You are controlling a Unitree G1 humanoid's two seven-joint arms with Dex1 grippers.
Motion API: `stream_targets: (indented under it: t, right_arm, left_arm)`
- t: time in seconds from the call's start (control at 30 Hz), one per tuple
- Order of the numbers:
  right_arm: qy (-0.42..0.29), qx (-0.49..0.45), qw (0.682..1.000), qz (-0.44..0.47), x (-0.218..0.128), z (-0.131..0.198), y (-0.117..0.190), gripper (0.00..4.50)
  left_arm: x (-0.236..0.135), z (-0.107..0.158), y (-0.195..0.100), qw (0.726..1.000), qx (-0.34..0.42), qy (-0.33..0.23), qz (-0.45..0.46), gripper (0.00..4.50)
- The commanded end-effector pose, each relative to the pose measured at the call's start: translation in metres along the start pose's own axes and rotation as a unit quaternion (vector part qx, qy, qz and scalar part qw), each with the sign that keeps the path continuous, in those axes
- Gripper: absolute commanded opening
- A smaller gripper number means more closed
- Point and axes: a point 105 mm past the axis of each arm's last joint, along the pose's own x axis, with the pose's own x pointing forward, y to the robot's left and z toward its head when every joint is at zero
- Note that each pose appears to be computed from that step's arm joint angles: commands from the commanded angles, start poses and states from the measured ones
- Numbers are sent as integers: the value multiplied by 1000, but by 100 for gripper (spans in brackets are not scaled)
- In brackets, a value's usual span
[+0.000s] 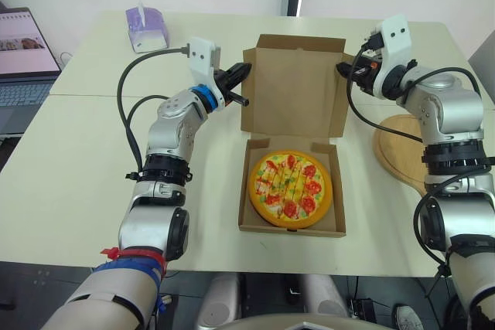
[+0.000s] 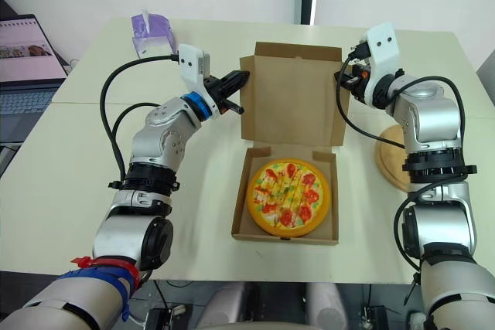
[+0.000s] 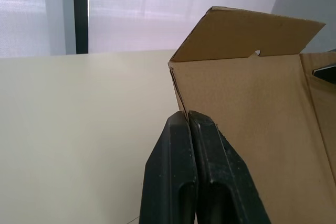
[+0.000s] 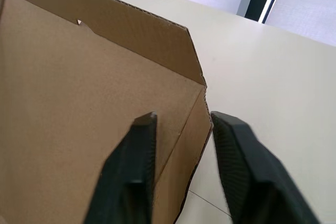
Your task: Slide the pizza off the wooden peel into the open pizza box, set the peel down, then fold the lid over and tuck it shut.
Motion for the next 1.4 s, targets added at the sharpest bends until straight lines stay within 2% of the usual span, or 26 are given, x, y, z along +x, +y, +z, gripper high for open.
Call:
stream_targets:
  t: [0.03,0.07,0.27,0.63,0.97,1.23,1.4]
  right_arm:
    - [-34,-5,999,-10,-8,20,-6,21]
    - [-35,-6,999,-10,-8,20,-7,2]
    - [-42,-11,999,-5,-9,26,-7,2]
    - [-87,-20,996,-18,3,50,-8,2]
    - [-104,-43,994,-14,-20,50,14,2]
    - [-108,-36,993,-24,-41,45,35,2]
    - [-112,-15,993,-29,-49,40,50,2]
  left_arm:
    - [0,15,-2,1000,15,-23,-4,0]
    - [0,15,-2,1000,15,-22,-3,0]
    - [-1,16,-1,1000,18,-22,-7,0]
    - [12,39,-6,998,39,-51,-23,0]
    - [-7,53,-33,996,55,-67,-33,0]
    - [-22,53,-64,996,50,-73,-21,0]
    - [-37,43,-80,996,49,-67,-14,0]
